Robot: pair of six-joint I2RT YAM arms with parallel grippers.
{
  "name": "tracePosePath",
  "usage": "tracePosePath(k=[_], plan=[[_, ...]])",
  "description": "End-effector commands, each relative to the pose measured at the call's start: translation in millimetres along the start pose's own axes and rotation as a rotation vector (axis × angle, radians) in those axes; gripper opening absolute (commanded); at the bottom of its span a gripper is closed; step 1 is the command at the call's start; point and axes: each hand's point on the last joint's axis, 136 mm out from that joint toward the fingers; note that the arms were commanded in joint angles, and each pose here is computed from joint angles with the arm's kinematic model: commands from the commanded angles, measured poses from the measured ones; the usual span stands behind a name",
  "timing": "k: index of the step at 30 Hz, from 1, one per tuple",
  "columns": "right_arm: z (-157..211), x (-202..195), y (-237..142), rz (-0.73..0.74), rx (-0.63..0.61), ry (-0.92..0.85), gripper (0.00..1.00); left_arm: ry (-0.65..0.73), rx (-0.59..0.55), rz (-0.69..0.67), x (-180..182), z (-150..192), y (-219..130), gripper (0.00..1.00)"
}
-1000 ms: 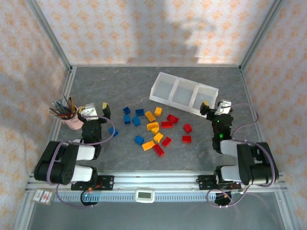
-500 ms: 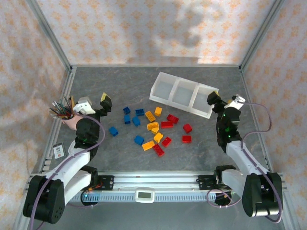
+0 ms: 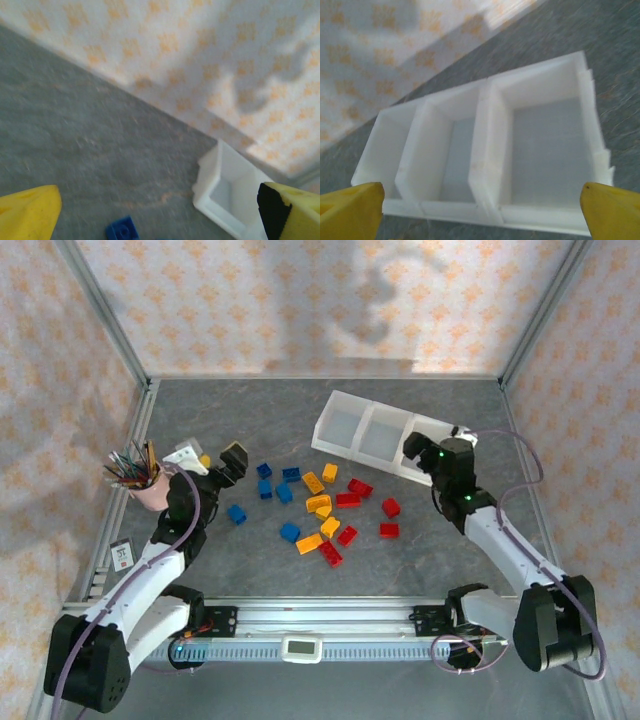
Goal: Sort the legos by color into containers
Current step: Pick up the lego from the center of the table.
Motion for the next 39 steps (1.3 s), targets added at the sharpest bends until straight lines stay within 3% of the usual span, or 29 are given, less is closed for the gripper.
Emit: tracePosePath(k=[1, 7, 14, 23, 39], plan=[[32, 7, 0, 0.039, 0.147, -0.094, 1.0, -0.066, 0.131, 0.045, -16, 29, -5, 0.99], [77, 23, 1, 0.096, 0.304, -0.241, 1.0, -0.061, 0.251, 0.097, -49, 71, -10, 0.99], [130, 9, 0, 0.148, 0.479, -0.347, 0.94, -0.033, 0.38, 0.096, -77, 115, -10, 0.99], [175, -4, 7, 0.138, 0.639, -0.426, 0.83, -0.022, 0.453, 0.1, -100, 149, -9, 0.99], [197, 3, 10, 0.098, 0.704, -0.471, 0.5, -0.01, 0.475, 0.069, -99, 158, -7, 0.99]])
Point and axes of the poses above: each hand's point on the last joint's axis, 136 mm out from that joint toward the fingers, its own y axis out along the fingers, its own x axis along the line the jaws close on, z = x × y, and after that the axes turned 7 degrees about -y, right-handed
